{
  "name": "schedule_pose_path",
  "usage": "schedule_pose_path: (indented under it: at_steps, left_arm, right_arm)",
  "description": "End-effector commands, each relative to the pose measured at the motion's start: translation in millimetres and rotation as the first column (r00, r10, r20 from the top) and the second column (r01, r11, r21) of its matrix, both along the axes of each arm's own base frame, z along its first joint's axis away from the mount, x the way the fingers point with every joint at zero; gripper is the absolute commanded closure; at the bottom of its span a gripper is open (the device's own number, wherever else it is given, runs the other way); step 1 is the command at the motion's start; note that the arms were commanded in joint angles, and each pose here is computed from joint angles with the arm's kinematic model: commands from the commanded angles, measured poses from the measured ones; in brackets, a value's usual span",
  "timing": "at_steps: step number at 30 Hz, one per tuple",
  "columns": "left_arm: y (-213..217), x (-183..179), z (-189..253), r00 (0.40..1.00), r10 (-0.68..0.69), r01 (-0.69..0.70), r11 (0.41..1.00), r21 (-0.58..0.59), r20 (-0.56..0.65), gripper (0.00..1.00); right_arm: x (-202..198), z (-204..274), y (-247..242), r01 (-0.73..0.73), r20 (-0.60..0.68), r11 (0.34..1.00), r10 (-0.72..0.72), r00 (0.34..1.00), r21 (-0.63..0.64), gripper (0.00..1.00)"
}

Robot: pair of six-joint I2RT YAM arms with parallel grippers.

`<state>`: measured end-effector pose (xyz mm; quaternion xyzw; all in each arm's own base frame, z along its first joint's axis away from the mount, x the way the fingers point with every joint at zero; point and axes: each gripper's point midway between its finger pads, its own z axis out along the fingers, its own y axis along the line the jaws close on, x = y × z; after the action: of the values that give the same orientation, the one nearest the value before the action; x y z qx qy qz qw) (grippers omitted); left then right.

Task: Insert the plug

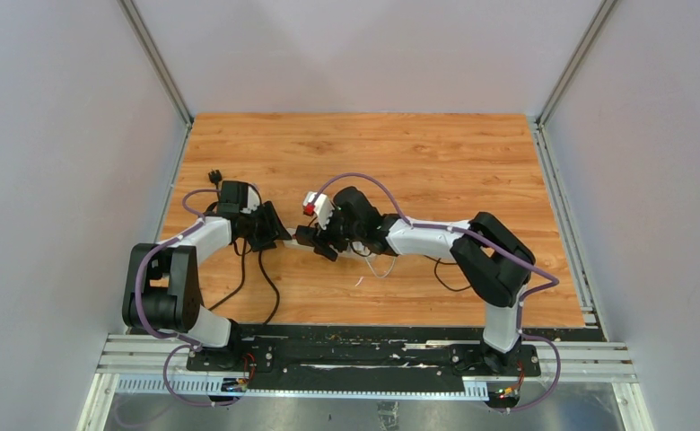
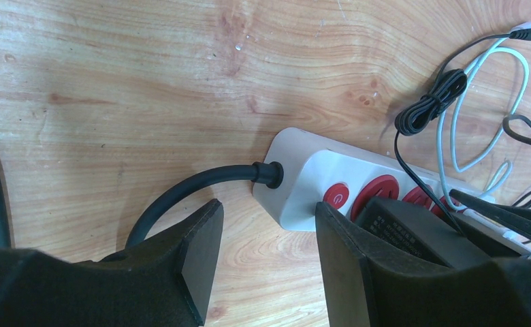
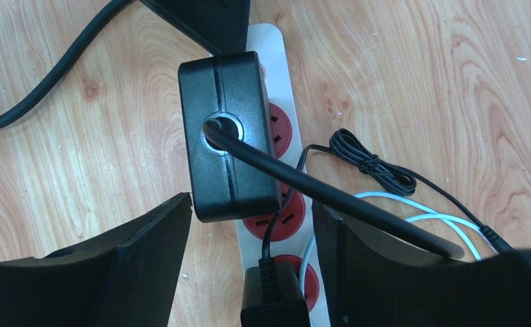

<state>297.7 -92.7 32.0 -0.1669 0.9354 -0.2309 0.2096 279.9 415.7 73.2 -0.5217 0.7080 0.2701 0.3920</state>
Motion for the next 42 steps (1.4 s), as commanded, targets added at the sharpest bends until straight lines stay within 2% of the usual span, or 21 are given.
schedule_pose_path:
  at_steps: [1,4,6,7,15,21,23,25,26,27,29,32,34,38,39,41,42]
  left_arm:
    - [-1,-2,-1,1.000,-0.017,0.017,1.000,0.006,0.001,0.43]
    - [-1,-2,0,1.000,-0.017,0.017,1.000,0.007,0.006,0.40]
    - [0,-1,2,1.000,-0.015,0.014,1.000,0.009,0.013,0.39]
    - [0,0,4,1.000,-0.013,0.013,1.000,0.010,0.019,0.38]
    - [4,20,33,0.995,0.017,-0.020,0.999,0.028,0.095,0.36]
    - [9,33,61,0.986,0.050,-0.057,0.998,0.042,0.157,0.32]
    - [16,36,77,0.980,0.068,-0.083,0.994,0.071,0.188,0.26]
    - [26,39,100,0.966,0.094,-0.122,0.987,0.105,0.242,0.20]
    - [31,40,113,0.956,0.106,-0.145,0.981,0.126,0.272,0.14]
    - [37,42,131,0.942,0.118,-0.171,0.975,0.144,0.315,0.05]
    - [50,38,158,0.917,0.145,-0.225,0.957,0.183,0.372,0.01]
    - [72,25,201,0.866,0.196,-0.328,0.917,0.227,0.460,0.00]
    - [83,13,227,0.827,0.224,-0.388,0.891,0.234,0.516,0.00]
    - [104,-18,269,0.725,0.274,-0.503,0.837,0.215,0.632,0.00]
    - [118,-39,283,0.685,0.299,-0.563,0.796,0.222,0.665,0.00]
    - [126,-52,289,0.666,0.305,-0.592,0.771,0.234,0.681,0.00]
    - [130,-57,292,0.657,0.309,-0.605,0.760,0.237,0.688,0.00]
  right_arm:
    - [8,33,-1,0.028,0.039,0.999,-0.029,0.999,0.044,0.27]
    - [9,45,-1,0.027,0.054,0.998,-0.031,0.998,0.061,0.27]
    - [7,52,-1,0.021,0.058,0.997,-0.025,0.998,0.072,0.18]
    - [6,58,-2,0.020,0.059,0.996,-0.025,0.998,0.082,0.17]
    - [-4,99,-14,0.040,0.057,0.991,-0.047,0.997,0.131,0.15]
    - [1,130,-42,0.110,0.112,0.986,-0.124,0.986,0.122,0.15]
    - [8,141,-60,0.188,0.106,0.974,-0.202,0.974,0.122,0.15]
    - [16,153,-81,0.283,0.077,0.948,-0.296,0.952,0.146,0.06]
    - [21,159,-94,0.330,0.066,0.930,-0.344,0.936,0.163,0.05]
    - [27,168,-109,0.377,0.055,0.907,-0.393,0.918,0.189,0.04]
    - [37,190,-141,0.451,0.046,0.857,-0.476,0.878,0.250,0.01]
    - [62,210,-203,0.634,-0.022,0.709,-0.661,0.750,0.310,0.00]
    - [75,212,-250,0.758,-0.085,0.574,-0.777,0.623,0.310,0.00]
    - [81,201,-341,0.932,-0.080,0.277,-0.950,0.302,0.234,0.00]
    - [70,200,-382,0.971,-0.005,0.126,-0.992,0.130,0.201,0.00]
    - [59,201,-405,0.979,0.054,0.041,-0.998,0.031,0.199,0.00]
    - [55,203,-412,0.979,0.081,0.021,-0.997,0.005,0.204,0.00]
